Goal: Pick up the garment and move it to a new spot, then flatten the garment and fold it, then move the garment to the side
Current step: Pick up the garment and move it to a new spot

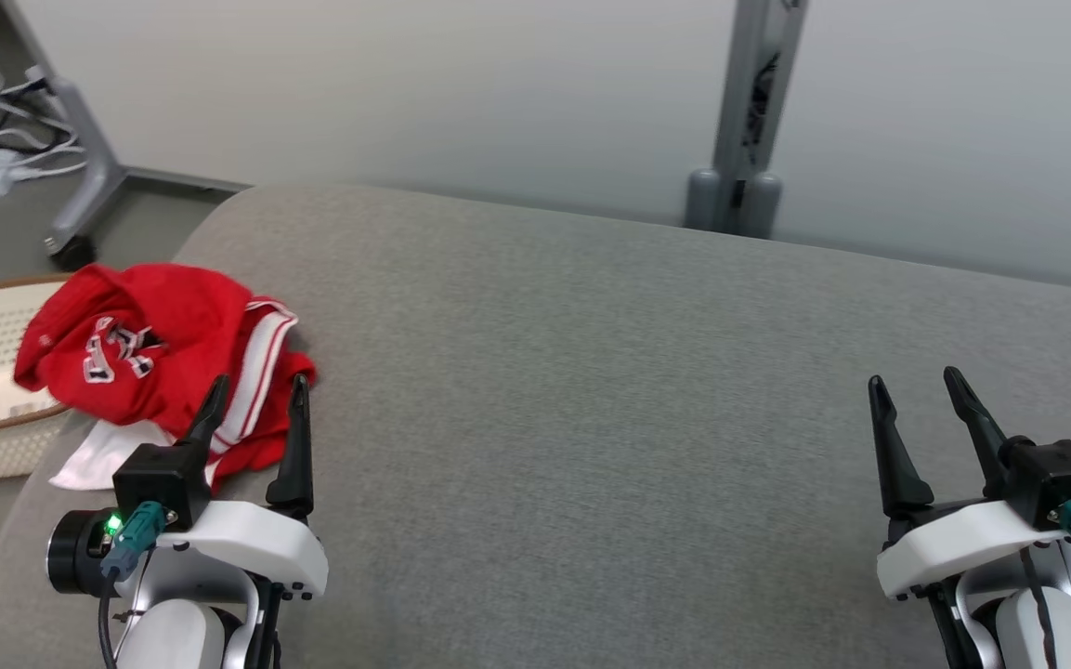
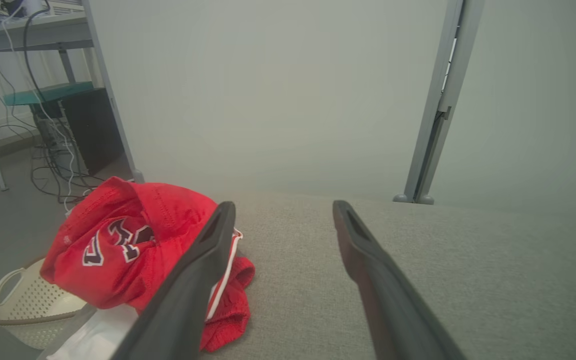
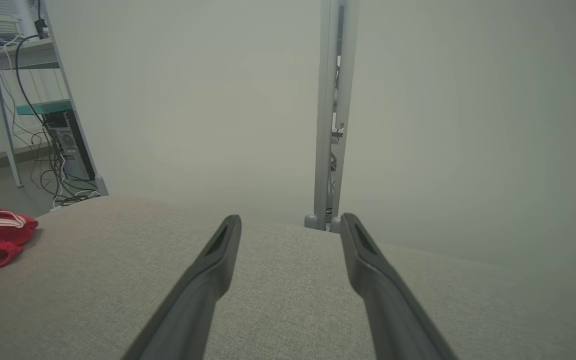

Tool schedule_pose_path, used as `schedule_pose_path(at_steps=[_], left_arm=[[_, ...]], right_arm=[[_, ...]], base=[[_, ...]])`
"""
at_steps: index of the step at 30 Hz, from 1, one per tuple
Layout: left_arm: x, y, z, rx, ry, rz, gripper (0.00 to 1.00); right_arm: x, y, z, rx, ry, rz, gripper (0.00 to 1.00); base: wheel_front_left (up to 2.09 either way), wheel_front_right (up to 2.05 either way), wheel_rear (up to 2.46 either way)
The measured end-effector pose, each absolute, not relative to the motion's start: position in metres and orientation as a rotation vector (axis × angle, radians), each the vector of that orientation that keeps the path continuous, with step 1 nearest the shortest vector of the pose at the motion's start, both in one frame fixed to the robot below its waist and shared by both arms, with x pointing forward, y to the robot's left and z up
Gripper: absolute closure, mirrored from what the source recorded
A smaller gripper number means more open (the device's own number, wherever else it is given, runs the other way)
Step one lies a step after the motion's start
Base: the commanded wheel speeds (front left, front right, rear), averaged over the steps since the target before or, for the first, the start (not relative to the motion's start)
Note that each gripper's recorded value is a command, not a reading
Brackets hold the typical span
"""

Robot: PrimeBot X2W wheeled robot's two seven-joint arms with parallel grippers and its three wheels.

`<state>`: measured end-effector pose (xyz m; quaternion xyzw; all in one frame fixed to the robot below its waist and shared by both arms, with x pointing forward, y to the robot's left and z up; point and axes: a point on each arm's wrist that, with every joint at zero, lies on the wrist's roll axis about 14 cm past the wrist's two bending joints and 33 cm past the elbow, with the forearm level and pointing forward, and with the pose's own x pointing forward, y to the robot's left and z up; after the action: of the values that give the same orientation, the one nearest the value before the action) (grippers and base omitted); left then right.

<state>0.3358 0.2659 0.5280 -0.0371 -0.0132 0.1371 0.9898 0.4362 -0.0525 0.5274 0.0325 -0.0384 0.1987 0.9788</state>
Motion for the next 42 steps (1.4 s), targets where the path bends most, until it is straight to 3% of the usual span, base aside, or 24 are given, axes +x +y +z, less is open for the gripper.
schedule_pose_path(at_steps=[8,15,34,42], left_arm=[[0.282,0.319,0.522,-0.082,-0.024,0.484,0.0],[0.255,0.34,0.521,-0.087,-0.028,0.579,0.0],[0.255,0.34,0.525,-0.077,-0.034,0.58,0.0],[0.287,0.353,0.598,0.032,-0.178,0.527,0.0]], right_arm=[[0.437,0.025,0.523,0.076,-0.056,0.601,0.0],[0.433,0.061,0.522,0.087,-0.046,0.694,0.0],[0.433,0.062,0.518,0.091,-0.033,0.695,0.0],[0.437,0.055,0.519,0.098,-0.042,0.673,0.0]], base=[[0.0,0.0,0.0],[0.0,0.0,0.0],[0.0,0.0,0.0],[0.0,0.0,0.0]])
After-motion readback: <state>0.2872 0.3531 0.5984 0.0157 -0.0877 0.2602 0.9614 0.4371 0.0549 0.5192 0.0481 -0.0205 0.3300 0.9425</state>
